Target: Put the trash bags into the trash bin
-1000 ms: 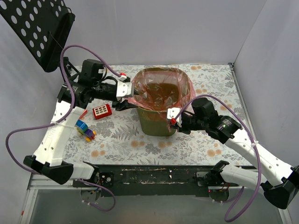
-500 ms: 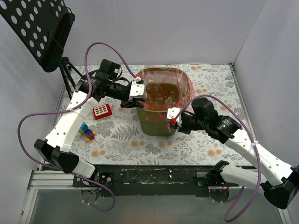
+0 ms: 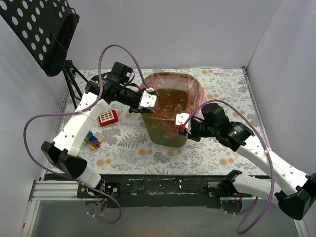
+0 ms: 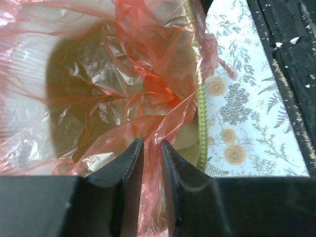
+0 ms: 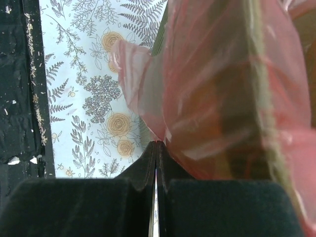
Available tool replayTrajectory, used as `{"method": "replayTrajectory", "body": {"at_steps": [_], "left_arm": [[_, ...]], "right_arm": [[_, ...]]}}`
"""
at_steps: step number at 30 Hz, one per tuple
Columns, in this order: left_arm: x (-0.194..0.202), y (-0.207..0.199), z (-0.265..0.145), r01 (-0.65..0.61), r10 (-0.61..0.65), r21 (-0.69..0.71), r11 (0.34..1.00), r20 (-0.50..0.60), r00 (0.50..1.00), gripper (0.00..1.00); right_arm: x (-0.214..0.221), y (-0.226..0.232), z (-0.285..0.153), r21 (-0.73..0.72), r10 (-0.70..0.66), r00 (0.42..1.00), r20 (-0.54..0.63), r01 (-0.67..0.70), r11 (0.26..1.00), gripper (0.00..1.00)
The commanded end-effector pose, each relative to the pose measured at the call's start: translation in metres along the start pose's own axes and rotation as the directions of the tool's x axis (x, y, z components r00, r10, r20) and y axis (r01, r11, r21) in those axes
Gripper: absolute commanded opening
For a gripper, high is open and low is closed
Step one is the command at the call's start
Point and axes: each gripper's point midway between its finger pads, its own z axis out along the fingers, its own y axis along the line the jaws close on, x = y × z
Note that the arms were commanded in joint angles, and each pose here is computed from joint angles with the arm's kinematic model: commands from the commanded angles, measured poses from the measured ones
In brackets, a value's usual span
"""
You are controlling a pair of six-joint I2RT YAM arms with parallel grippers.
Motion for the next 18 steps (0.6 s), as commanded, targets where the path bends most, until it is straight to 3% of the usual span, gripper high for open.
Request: {"method": "replayTrajectory", "body": {"at_steps": [1, 3, 11, 18], "left_arm": [[0.007, 0.005, 0.004, -0.017, 0.02, 0.06, 0.998, -0.052, 0.998, 0.13], [0.002, 0.01, 0.002, -0.042, 0.044, 0.049, 0.998, -0.042, 0.998, 0.0], [-0.032, 0.013, -0.02, -0.107, 0.108, -0.041, 0.993, 0.019, 0.994, 0.0], [-0.04, -0.006, -0.035, -0.066, 0.07, -0.098, 0.993, 0.029, 0.997, 0.0]], "right_arm": [[-0.02, -0.01, -0.001, 0.033, -0.014, 0.998, 0.055, 0.013, 0.999, 0.01], [-0.021, -0.011, -0.003, 0.042, -0.013, 0.998, 0.057, 0.011, 0.999, 0.01], [-0.03, -0.013, -0.009, 0.05, -0.017, 0.997, 0.079, 0.013, 0.999, 0.01], [-0.04, -0.008, -0.011, 0.002, -0.027, 0.995, 0.094, 0.027, 1.0, 0.01]]}}
